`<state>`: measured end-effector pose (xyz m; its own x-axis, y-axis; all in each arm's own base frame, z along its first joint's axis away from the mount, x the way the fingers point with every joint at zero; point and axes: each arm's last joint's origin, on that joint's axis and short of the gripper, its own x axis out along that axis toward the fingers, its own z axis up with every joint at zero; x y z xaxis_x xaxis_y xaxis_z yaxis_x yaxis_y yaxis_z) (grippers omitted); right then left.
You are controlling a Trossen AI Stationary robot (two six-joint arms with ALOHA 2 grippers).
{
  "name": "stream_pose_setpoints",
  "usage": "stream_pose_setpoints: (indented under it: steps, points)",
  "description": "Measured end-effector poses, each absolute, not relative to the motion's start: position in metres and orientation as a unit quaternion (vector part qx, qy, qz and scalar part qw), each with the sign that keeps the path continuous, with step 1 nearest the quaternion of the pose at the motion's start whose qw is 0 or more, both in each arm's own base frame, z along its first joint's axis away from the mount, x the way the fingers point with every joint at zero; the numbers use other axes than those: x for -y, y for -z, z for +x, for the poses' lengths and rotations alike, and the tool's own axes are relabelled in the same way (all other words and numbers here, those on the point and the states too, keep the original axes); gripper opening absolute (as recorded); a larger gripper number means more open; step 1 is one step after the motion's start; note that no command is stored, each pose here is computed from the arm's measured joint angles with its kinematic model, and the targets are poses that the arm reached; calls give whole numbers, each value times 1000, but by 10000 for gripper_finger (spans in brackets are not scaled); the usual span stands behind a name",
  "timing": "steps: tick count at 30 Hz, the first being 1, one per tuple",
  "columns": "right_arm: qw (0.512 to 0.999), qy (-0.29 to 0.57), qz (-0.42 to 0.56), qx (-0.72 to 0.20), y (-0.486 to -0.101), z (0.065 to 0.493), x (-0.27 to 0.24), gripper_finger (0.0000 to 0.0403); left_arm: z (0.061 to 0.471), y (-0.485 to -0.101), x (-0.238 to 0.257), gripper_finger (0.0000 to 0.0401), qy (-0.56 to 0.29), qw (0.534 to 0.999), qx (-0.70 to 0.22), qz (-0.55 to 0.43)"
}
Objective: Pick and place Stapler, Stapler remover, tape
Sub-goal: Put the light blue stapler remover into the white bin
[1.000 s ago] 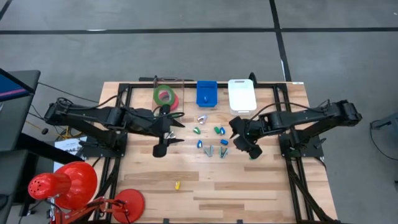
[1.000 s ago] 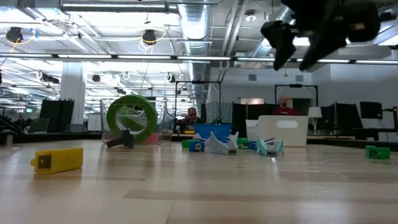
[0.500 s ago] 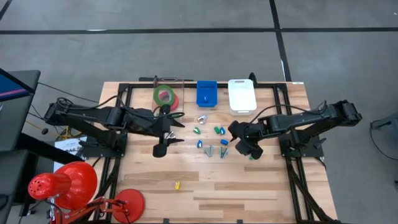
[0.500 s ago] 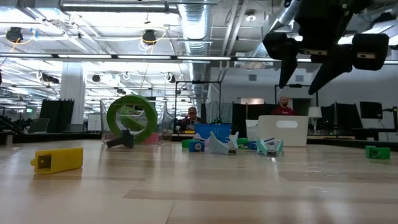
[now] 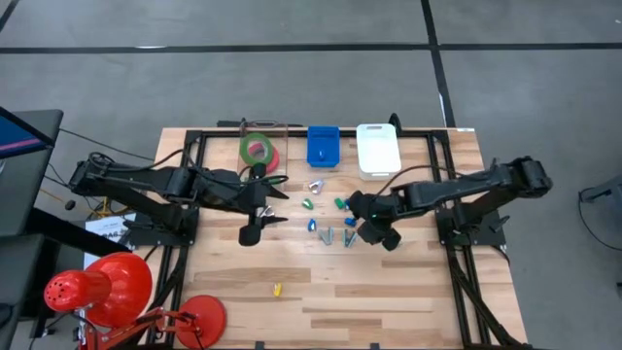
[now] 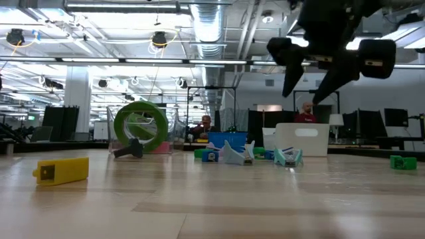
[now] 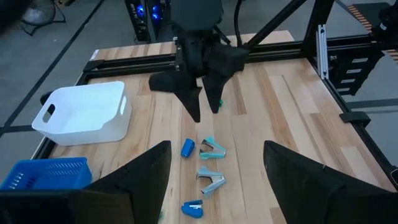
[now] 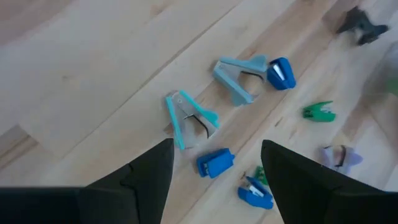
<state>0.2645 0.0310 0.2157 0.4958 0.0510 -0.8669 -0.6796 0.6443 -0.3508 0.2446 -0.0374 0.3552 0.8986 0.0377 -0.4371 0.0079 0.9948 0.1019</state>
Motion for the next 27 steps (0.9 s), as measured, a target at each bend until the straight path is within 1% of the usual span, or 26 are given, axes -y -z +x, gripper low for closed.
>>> stream_pose_setpoints:
  steps: [8, 19, 27]
  points:
    - [760, -241, -350, -492, -198, 296, -34, 219, 244, -355, 37, 245, -8, 972, -228, 51]
    - [722, -276, -334, -540, -180, 296, -39, 177, 244, -354, 37, 245, -8, 971, -233, 52]
    - [721, -280, -338, -536, -178, 296, -43, 156, 244, -354, 37, 245, -7, 971, -233, 53]
